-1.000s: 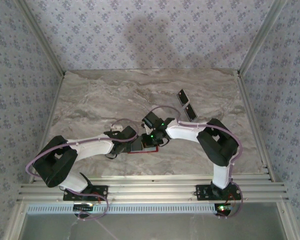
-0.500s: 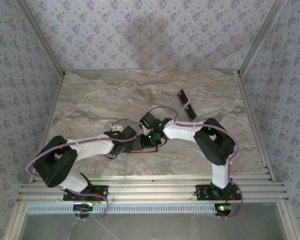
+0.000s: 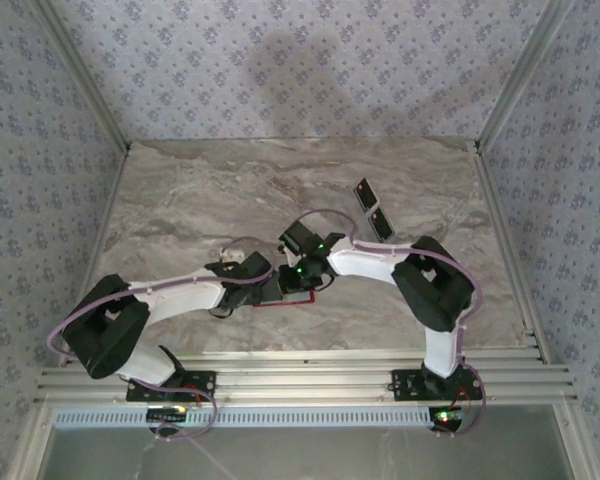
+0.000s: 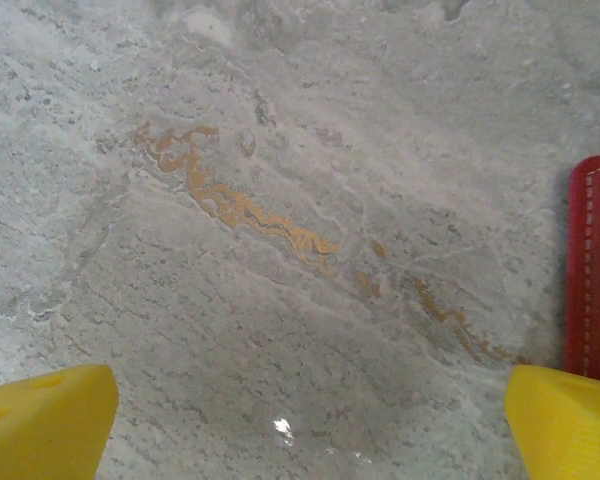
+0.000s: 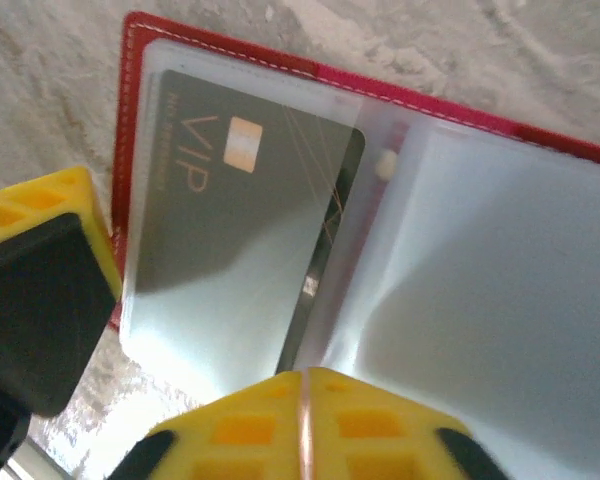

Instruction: Put the credit cards into the card holder

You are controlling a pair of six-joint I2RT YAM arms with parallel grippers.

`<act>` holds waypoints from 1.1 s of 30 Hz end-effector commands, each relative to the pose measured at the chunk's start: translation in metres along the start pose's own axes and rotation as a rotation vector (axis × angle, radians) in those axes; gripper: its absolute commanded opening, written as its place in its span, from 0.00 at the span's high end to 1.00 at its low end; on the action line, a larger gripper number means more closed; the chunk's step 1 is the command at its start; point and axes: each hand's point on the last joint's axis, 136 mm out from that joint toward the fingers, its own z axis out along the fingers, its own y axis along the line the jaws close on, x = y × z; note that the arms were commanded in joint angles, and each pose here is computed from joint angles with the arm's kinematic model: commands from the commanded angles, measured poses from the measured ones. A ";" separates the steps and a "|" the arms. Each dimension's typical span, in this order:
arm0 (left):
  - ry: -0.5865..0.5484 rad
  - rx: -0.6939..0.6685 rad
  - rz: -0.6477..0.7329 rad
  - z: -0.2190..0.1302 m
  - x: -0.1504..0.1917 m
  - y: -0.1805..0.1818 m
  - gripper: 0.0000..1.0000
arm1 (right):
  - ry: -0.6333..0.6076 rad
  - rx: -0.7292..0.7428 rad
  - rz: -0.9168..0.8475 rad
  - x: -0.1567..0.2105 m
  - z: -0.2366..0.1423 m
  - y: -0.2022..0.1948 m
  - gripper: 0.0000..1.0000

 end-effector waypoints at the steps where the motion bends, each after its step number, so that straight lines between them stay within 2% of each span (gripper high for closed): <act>1: -0.014 0.029 -0.057 -0.013 -0.008 0.011 0.00 | -0.068 0.034 -0.006 -0.005 -0.036 -0.008 0.72; 4: -0.009 0.114 -0.147 -0.020 -0.017 0.016 0.00 | -0.092 0.117 0.003 -0.001 -0.050 -0.028 0.41; 7: -0.003 0.236 -0.228 -0.024 -0.026 0.013 0.00 | -0.091 0.208 0.001 0.003 -0.051 -0.046 0.30; 11: 0.002 0.433 -0.305 -0.026 -0.036 -0.004 0.00 | -0.066 0.273 -0.027 0.007 -0.040 -0.055 0.26; 13: -0.001 0.471 -0.317 -0.026 -0.038 -0.009 0.00 | -0.058 0.297 -0.037 0.008 -0.035 -0.058 0.27; 22: 0.031 0.460 -0.318 -0.013 -0.033 -0.014 0.00 | -0.034 0.408 -0.087 0.007 -0.019 -0.071 0.26; 25: 0.035 0.457 -0.317 -0.011 -0.032 -0.014 0.00 | -0.018 0.424 -0.045 0.012 -0.017 -0.078 0.27; 33: 0.036 0.447 -0.305 -0.009 -0.028 -0.012 0.00 | -0.071 0.358 0.011 0.008 -0.031 -0.081 0.27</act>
